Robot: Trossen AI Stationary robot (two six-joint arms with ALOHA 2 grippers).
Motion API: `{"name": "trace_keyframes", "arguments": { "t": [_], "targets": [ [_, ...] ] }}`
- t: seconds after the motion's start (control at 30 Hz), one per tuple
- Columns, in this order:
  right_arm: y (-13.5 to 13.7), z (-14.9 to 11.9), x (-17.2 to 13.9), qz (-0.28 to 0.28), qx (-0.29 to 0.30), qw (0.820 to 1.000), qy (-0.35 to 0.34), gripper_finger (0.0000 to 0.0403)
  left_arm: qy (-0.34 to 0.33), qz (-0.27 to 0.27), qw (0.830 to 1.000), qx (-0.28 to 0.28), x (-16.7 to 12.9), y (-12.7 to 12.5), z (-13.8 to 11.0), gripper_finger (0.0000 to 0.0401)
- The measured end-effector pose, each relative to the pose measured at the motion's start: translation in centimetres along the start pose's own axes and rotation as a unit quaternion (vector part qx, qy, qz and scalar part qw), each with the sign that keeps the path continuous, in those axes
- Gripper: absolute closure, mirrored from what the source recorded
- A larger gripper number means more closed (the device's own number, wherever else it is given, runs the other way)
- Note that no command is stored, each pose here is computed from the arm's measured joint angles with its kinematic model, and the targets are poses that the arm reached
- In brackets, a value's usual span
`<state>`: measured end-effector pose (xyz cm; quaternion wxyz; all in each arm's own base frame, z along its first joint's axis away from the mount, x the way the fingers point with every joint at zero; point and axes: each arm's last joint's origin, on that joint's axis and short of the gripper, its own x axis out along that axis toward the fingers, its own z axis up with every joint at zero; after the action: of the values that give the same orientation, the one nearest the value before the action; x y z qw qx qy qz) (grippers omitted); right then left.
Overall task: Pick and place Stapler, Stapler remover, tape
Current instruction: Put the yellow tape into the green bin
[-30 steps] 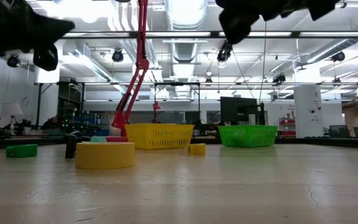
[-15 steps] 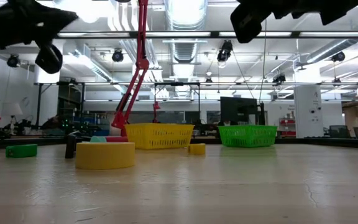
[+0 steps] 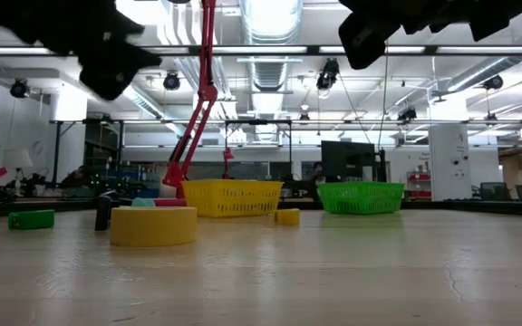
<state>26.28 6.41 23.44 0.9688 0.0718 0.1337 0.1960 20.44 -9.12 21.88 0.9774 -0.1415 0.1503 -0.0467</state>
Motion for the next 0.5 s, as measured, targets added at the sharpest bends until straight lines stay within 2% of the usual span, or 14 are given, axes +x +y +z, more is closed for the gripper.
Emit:
{"name": "trace_keyframes", "arguments": {
  "t": [0.07, 0.17, 0.27, 0.4, 0.5],
  "targets": [
    [0.0, -0.1, 0.0, 0.000, 0.001, 1.000, 0.001, 0.0394, 0.039, 0.000, 0.999, 0.005, 1.7, -1.8, 0.4, 0.0217],
    [0.0, -0.3, 0.0, 0.000, 0.001, 1.000, 0.005, 0.0394, 0.118, 0.022, 0.992, 0.024, 4.2, -3.8, -0.4, 0.0221],
    [0.0, -0.3, 0.0, -0.001, 0.000, 1.000, 0.008, 0.0394, 0.136, 0.050, 0.988, 0.044, 6.5, -5.7, -0.2, 0.0227],
    [0.0, -0.4, 0.0, 0.000, 0.001, 1.000, 0.009, 0.0394, 0.217, 0.092, 0.969, 0.071, 9.1, -6.3, -2.0, 0.0234],
    [-0.1, -0.5, -0.1, 0.000, 0.004, 1.000, 0.011, 0.0394, 0.250, 0.112, 0.959, 0.073, 10.4, -6.6, -2.6, 0.0239]
  ]
}}
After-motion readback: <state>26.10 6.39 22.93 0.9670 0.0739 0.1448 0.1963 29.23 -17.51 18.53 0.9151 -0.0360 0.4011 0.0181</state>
